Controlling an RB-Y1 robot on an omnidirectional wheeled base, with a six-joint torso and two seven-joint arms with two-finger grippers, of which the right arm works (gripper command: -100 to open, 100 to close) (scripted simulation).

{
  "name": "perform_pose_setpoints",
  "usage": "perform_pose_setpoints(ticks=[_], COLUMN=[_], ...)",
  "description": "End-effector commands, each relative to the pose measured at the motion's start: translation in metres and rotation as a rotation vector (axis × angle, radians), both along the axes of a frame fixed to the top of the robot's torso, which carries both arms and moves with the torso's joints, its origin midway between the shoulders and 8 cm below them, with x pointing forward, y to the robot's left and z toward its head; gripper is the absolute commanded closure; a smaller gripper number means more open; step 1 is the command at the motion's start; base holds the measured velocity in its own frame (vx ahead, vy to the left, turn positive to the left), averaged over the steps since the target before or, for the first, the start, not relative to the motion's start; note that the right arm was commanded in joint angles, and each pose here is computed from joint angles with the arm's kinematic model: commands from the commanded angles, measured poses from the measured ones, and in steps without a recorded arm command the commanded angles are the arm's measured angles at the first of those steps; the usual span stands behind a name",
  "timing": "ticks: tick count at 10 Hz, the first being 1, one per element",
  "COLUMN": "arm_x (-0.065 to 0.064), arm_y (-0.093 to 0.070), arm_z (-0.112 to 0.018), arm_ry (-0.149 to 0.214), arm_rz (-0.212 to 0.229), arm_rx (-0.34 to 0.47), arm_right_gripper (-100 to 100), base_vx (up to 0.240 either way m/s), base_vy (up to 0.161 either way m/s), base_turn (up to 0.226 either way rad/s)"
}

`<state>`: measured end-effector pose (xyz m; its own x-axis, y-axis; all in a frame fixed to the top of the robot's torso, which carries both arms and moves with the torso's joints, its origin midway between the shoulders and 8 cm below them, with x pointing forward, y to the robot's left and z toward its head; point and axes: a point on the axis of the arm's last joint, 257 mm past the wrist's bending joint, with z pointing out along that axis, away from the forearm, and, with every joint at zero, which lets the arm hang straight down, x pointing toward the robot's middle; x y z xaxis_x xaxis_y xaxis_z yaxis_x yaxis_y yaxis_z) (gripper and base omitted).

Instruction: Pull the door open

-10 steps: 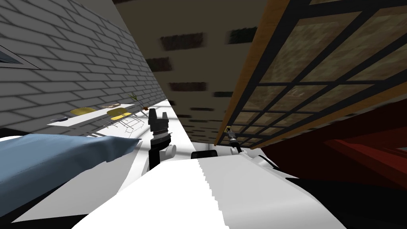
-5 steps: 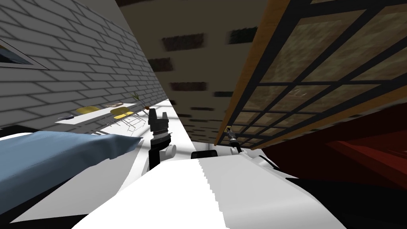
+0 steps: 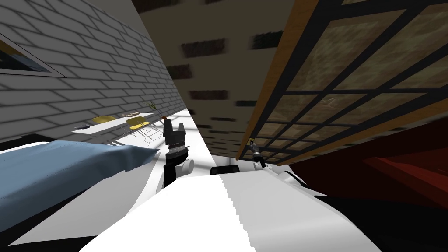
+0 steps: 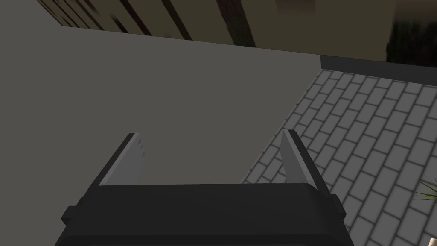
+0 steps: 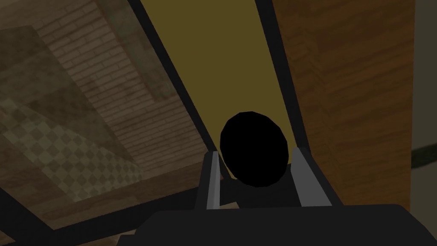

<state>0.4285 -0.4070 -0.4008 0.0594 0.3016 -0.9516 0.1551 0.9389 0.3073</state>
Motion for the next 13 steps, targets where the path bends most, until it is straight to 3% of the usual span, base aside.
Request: perform_pose_setpoints(ticks=[1,13], arm_x=[-0.0013,-0.0023], arm_y=[0.001,-0.005], arm_z=[-0.0018,-0.0013], arm_ry=[-0.005,-0.065], arm_rz=[-0.003,-0.031], arm_rx=[0.054,0.362], arm_right_gripper=[100,100], base_vx=[-0.018,-0.028], base_vy=[-0.006,-0.012], base_turn=[0.02,0.044])
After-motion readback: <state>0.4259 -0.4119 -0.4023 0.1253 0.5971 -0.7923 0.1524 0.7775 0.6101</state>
